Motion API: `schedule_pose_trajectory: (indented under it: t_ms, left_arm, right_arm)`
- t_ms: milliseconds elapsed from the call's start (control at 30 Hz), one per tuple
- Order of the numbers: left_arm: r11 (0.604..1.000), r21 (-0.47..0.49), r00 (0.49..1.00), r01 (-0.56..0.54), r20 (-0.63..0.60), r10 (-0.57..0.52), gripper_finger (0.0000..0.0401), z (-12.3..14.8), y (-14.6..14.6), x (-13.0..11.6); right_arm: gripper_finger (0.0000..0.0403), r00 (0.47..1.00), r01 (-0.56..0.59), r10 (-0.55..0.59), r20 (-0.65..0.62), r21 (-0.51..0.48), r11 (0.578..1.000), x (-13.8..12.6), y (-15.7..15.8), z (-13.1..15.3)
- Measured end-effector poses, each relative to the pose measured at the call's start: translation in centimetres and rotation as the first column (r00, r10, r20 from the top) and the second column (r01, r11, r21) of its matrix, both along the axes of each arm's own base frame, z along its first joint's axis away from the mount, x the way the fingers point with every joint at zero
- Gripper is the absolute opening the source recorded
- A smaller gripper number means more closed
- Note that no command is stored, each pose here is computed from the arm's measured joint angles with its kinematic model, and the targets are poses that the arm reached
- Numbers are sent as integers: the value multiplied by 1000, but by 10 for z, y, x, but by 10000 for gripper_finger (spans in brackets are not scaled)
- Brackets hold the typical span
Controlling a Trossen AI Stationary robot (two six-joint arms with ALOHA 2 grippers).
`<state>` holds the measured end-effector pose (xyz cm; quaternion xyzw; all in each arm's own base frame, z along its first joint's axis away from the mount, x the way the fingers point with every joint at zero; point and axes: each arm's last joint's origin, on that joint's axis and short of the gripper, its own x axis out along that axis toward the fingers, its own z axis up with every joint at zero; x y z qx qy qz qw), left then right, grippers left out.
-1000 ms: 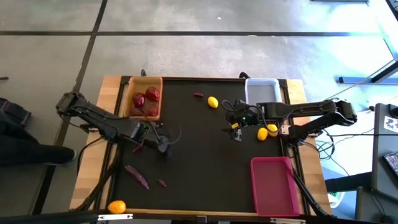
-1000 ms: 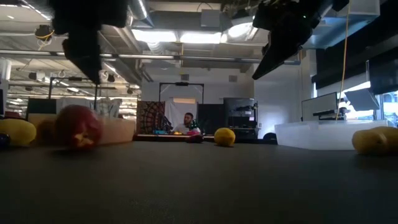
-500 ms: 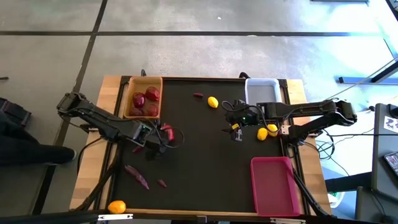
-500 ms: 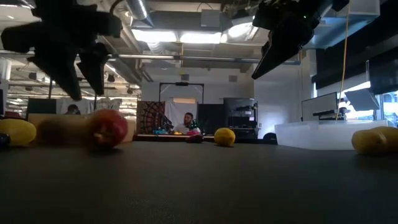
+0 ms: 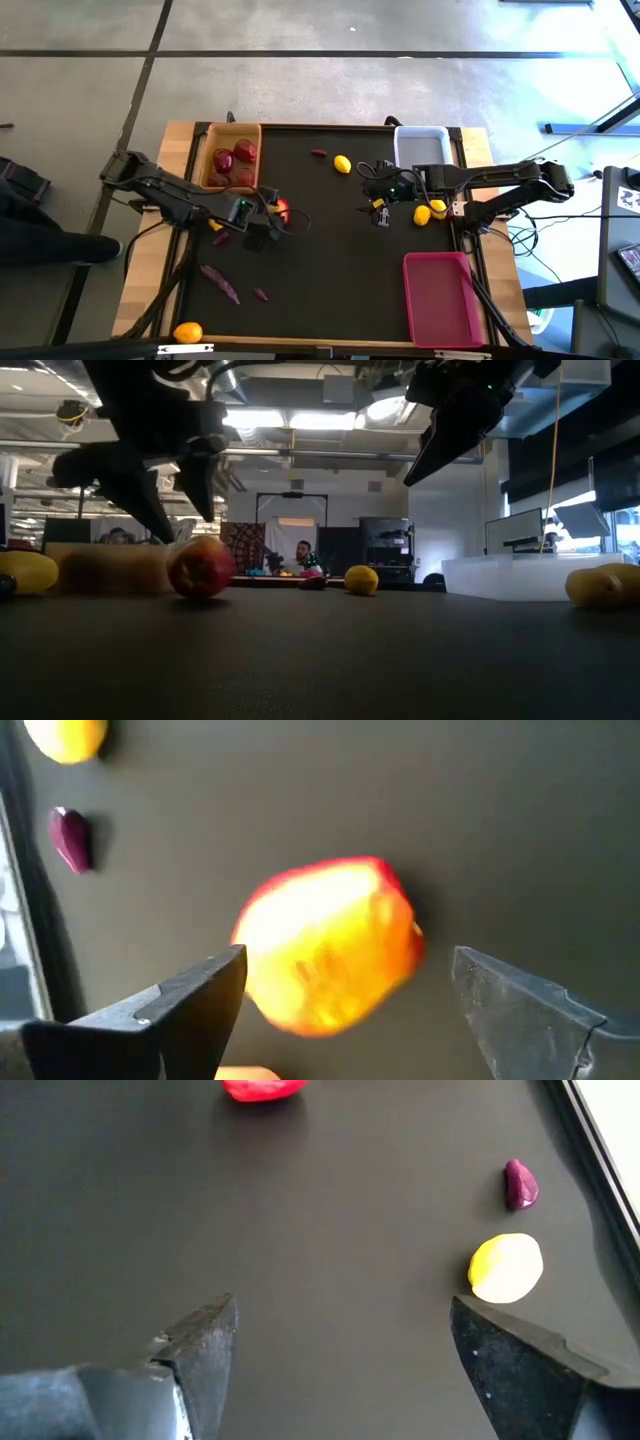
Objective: Sort produce into baskets
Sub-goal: Put the apple into the orange bin
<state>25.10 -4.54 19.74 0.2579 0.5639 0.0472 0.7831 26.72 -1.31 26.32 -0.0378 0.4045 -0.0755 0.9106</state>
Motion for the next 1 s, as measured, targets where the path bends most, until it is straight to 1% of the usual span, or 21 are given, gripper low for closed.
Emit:
schedule_pose_trajectory:
  t_ms: [200,333,467,600,733,800,900,1000]
  left_arm:
    - [997,42,995,58,-80,-55,347,-13,9,8]
    - [996,57,988,67,-143,-59,347,-25,12,12]
    - [995,64,985,72,-160,-61,347,-30,12,15]
    - [999,41,990,-24,-138,30,348,-35,18,18]
    - [998,38,989,-53,-137,58,348,-36,23,18]
    - [994,23,987,-105,-118,107,348,-36,27,19]
    - [965,-16,963,-261,-71,259,348,-36,36,19]
    - [905,-67,907,-421,-21,420,347,-36,45,19]
  right_arm:
    - [324,1000,0,0,0,0,1000,0,0,0]
    - [324,1000,-1,1,-2,0,1000,0,0,0]
    - [324,1000,-2,2,-3,-1,1000,0,0,0]
    - [324,1000,-2,2,-2,-2,1000,0,0,0]
    - [324,1000,-2,2,-2,-2,1000,0,0,0]
    - [324,1000,-2,2,-2,-2,1000,0,0,0]
    - [324,1000,-3,3,-2,-2,1000,0,0,0]
    - [324,1000,-3,3,-2,-2,1000,0,0,0]
